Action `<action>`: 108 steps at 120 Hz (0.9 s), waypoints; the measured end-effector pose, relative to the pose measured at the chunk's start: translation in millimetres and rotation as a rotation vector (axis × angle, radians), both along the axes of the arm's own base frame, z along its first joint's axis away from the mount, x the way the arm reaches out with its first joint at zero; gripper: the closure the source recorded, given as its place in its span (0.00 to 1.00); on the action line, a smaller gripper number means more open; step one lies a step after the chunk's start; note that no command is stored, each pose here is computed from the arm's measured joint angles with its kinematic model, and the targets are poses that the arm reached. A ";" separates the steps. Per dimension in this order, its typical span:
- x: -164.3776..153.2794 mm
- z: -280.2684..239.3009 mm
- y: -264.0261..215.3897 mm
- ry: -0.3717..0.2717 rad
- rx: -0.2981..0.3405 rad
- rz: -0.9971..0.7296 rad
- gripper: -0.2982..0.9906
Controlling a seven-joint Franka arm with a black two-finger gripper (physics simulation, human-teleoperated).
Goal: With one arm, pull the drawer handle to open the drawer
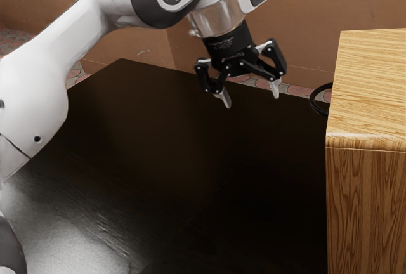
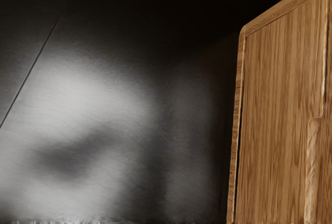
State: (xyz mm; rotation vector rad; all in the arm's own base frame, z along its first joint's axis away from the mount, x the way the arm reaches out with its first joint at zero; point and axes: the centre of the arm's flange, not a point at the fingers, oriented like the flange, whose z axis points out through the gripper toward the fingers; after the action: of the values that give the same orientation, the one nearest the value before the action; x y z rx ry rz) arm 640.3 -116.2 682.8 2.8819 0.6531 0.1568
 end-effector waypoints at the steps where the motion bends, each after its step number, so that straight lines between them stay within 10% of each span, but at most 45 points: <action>1: 0.4 0.1 -0.6 0.000 -0.002 0.001 0.23; 63: -2.1 13.6 -37.0 0.039 -0.243 0.013 0.23; 108: 6.8 9.5 -28.2 0.018 -0.232 0.070 0.23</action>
State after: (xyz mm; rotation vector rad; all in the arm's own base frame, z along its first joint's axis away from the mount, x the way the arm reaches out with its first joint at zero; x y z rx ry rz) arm 647.1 -144.5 692.4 2.6433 0.7238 0.0601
